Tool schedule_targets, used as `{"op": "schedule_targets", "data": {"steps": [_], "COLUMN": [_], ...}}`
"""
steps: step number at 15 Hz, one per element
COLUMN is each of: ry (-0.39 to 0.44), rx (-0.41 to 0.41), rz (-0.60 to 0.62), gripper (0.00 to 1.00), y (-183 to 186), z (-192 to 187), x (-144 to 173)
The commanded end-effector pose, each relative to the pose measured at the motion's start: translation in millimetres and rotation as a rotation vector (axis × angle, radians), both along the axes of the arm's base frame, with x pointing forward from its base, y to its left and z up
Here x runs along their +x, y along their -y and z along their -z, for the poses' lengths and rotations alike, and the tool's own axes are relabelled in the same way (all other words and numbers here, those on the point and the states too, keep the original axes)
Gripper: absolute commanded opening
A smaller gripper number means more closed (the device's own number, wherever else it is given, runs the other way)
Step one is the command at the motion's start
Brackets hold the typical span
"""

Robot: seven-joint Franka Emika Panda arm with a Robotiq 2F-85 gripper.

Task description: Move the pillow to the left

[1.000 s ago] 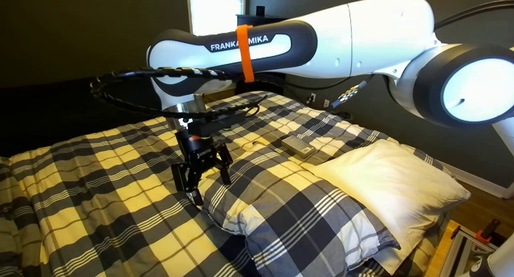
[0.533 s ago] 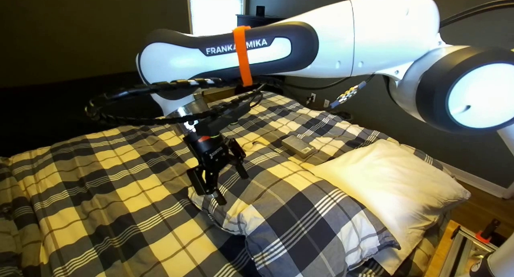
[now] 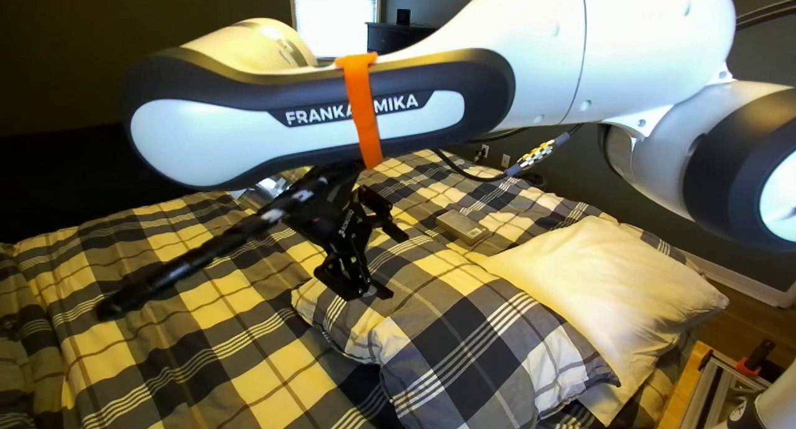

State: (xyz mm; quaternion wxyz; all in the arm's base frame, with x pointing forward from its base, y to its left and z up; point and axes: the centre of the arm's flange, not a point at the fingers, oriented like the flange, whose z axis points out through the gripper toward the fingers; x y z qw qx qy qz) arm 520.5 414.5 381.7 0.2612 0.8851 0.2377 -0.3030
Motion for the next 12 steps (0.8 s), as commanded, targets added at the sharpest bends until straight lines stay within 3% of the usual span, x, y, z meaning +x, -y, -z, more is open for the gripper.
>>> {"op": "schedule_targets", "data": {"steps": [1,4,5,12], "ry": [0.077,0.110,0.087,0.097], "rx": [-0.066,-0.095,-0.089,-0.100], "rz": [-0.121,-0.166,-0.125,-0.141], "gripper": [1.00,1.00,1.00,1.00], "y": [-10.0,-13.1,-9.1,-9.4], "z": [-9.4,-12.1,-8.5,-9.8], "x": [8.9,8.0,-0.1,1.0]}}
